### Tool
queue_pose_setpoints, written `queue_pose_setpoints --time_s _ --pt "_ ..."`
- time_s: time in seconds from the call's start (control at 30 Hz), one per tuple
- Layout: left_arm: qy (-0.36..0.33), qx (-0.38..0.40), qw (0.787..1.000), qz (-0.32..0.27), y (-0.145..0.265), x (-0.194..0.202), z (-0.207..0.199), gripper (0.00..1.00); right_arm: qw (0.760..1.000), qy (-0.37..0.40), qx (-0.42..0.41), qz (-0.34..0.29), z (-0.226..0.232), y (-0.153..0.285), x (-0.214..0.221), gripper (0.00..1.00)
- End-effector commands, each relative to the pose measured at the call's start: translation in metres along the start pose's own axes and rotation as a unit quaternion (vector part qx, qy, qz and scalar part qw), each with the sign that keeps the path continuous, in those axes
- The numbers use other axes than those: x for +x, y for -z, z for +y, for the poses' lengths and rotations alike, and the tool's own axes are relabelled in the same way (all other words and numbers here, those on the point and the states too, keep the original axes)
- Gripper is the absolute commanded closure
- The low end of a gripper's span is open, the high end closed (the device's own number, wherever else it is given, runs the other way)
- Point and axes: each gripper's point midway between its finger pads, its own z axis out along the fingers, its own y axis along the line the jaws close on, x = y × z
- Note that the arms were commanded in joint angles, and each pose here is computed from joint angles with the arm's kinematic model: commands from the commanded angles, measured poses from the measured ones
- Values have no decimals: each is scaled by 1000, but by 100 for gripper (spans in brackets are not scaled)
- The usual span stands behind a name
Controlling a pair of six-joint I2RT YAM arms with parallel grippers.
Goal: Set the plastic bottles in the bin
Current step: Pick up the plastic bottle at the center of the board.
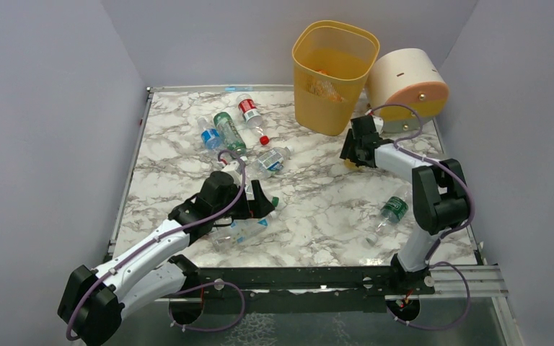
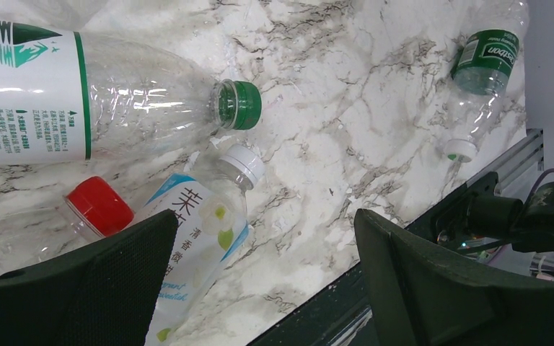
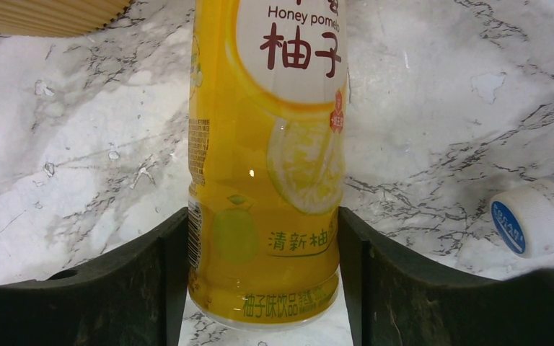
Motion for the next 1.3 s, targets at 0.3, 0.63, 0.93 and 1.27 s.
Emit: queue_pose_setpoints --time_s 0.3,0.63,0.93,1.27 --pt "-9 14 1000 -27 2 -18 -13 1 992 -5 -115 59 24 40 56 63" --pt "-10 18 999 -30 3 -21 -17 1 978 -2 -183 102 48 89 96 63" --pt "-12 22 999 -32 4 -25 -20 1 966 3 -240 95 54 145 94 64" --pt "-13 24 999 -36 4 -27 -22 1 937 23 -345 58 80 227 67 63"
